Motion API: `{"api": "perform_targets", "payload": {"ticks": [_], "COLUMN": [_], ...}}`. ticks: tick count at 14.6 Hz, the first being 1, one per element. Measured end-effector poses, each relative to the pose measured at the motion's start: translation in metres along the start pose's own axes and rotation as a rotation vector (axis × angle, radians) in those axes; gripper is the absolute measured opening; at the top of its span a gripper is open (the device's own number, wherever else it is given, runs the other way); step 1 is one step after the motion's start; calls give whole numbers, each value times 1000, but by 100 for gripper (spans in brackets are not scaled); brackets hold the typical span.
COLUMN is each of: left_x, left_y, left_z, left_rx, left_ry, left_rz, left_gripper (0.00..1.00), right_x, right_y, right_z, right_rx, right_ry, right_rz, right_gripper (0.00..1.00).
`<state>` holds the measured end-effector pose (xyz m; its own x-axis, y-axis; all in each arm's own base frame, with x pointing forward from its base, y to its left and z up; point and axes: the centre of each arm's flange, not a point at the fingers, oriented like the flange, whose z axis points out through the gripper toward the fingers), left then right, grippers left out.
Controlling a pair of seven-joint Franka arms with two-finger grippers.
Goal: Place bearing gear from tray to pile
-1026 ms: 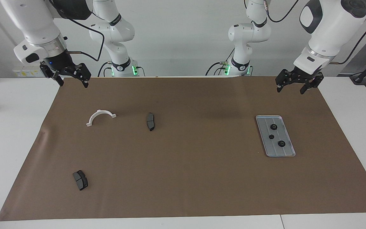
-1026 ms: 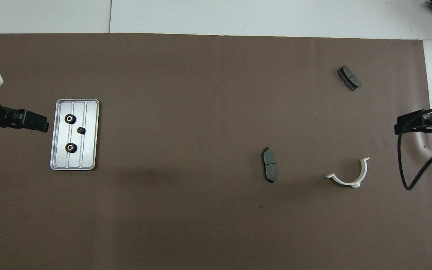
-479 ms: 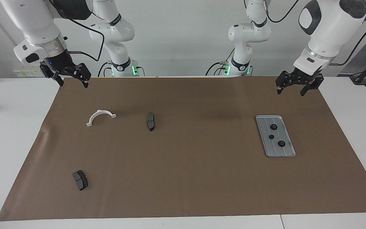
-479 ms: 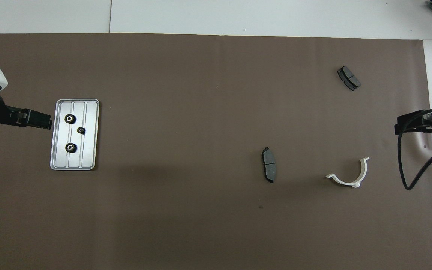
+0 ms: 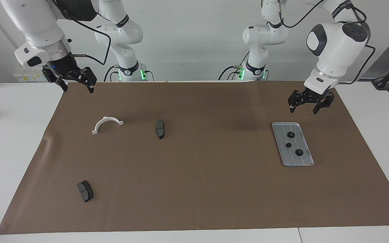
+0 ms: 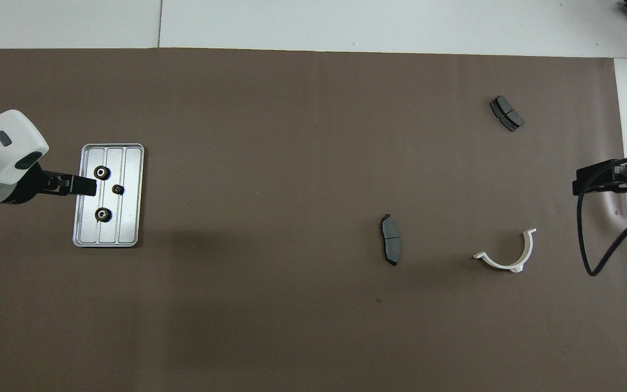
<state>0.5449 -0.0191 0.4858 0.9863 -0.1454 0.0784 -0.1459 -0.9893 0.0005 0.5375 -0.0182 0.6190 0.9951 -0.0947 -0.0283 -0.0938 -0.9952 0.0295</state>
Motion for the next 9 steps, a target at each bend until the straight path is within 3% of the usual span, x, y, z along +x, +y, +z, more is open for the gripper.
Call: {"api": "perform_targets", "payload": {"ticks": [9], "left_x": [-35], "left_y": [-24], "left_z": [108], "left_rx": [13], "left_ry": [55], "left_rz": [-53], "left_gripper": [100], "right_x": [0], "right_y": [0], "right_z": [0], "right_rx": [0], "right_ry": [0], "right_rz": [0], "right_gripper": [100]}}
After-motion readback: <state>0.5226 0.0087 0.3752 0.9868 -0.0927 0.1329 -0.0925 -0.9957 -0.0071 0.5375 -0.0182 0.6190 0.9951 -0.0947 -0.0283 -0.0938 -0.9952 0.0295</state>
